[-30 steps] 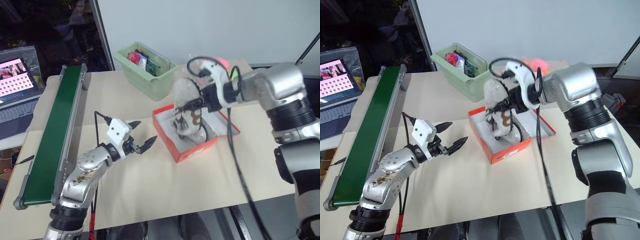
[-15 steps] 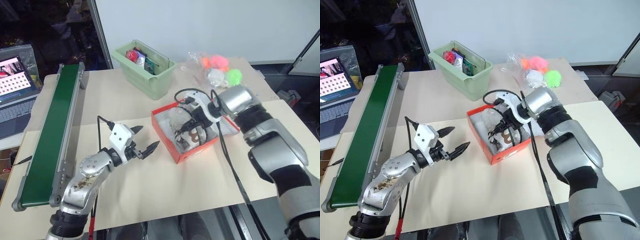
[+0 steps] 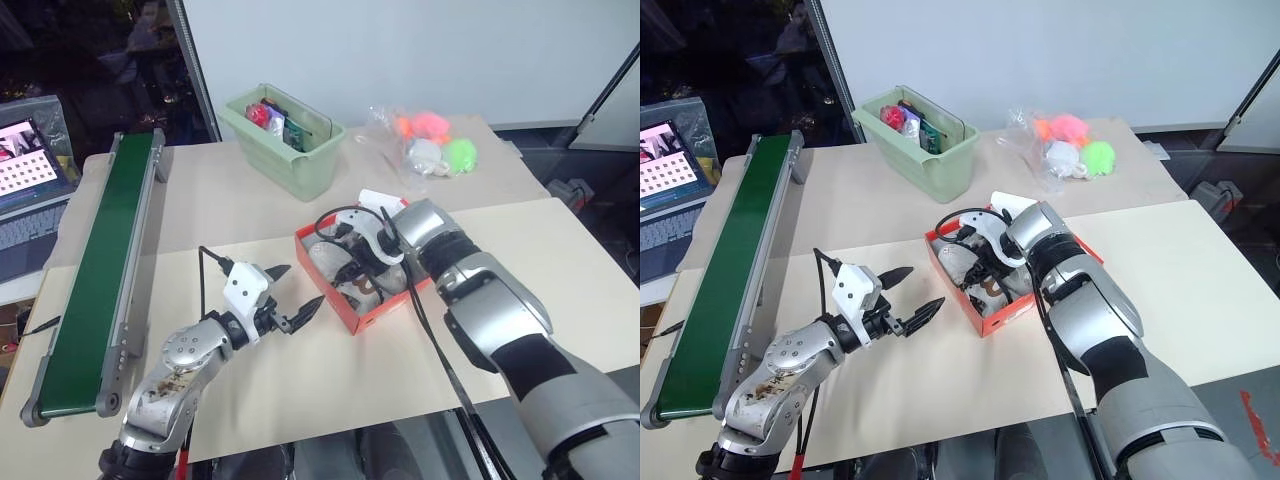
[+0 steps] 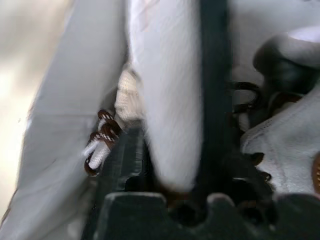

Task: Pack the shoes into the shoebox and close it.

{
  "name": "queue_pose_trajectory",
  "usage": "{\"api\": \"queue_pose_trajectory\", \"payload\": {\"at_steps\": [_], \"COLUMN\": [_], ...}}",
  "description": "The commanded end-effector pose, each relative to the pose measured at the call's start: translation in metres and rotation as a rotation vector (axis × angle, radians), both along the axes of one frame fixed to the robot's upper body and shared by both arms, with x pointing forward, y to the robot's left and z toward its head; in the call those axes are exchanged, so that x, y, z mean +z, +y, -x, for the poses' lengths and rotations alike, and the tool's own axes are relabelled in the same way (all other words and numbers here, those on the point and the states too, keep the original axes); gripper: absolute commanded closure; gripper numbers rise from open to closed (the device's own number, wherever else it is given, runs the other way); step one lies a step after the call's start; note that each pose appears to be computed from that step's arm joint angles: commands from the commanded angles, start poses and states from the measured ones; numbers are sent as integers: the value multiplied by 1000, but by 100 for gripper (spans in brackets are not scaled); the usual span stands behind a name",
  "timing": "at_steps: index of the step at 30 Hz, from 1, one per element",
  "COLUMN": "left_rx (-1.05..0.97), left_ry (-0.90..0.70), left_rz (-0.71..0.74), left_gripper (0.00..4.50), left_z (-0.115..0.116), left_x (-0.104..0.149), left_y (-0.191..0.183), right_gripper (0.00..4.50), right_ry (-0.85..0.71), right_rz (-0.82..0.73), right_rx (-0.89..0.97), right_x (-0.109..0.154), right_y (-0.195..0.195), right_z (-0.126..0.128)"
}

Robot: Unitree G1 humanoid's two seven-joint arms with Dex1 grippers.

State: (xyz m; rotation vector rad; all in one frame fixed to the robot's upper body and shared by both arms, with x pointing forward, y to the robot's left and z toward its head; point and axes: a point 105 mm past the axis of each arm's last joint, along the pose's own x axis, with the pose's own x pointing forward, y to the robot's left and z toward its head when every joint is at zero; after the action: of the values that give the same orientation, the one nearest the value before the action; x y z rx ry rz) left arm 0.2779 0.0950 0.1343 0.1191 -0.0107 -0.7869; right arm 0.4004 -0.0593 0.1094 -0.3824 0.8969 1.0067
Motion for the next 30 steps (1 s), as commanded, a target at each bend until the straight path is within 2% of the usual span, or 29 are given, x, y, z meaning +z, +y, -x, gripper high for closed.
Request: {"api": "queue_pose_trajectory", "payload": {"at_steps": [1,3,8,14,15,17,19,21,25,27,30], "left_rx": [-38,-52,-94,-110,-125,-153,-165,-167,-192,-205,-208], "left_ry": [-41,-46,-65,-73,-73,-67,-65,-65,-66,-66,-70], "left_rz": [-2,-4,-22,-28,-29,-29,-33,-42,-53,-59,-65], "left_gripper": [0,0,0,0,0,0,0,0,0,0,0], "left_z": [1,-1,-7,-19,-20,-20,-19,-19,-19,-19,-20], "left_x": [9,9,9,11,10,8,6,6,6,7,9], "left_y": [-2,-3,-9,-8,-11,-15,-15,-12,-12,-12,-10], "right_gripper": [116,42,42,42,42,42,42,93,212,286,378], "right_ry": [-81,-130,-221,-261,-271,-285,-270,-314,-381,-380,-341], "right_rz": [-32,-49,-125,-221,-281,-473,-607,-636,-564,-382,-112], "right_rx": [14,10,-60,-116,-150,-181,-187,-193,-335,-315,-316], "right_x": [23,34,74,119,133,163,177,176,150,114,60], "right_y": [13,16,11,-3,-11,-35,-56,-77,-134,-147,-160], "right_z": [-8,-13,-25,-22,-17,8,40,64,99,128,146]}}
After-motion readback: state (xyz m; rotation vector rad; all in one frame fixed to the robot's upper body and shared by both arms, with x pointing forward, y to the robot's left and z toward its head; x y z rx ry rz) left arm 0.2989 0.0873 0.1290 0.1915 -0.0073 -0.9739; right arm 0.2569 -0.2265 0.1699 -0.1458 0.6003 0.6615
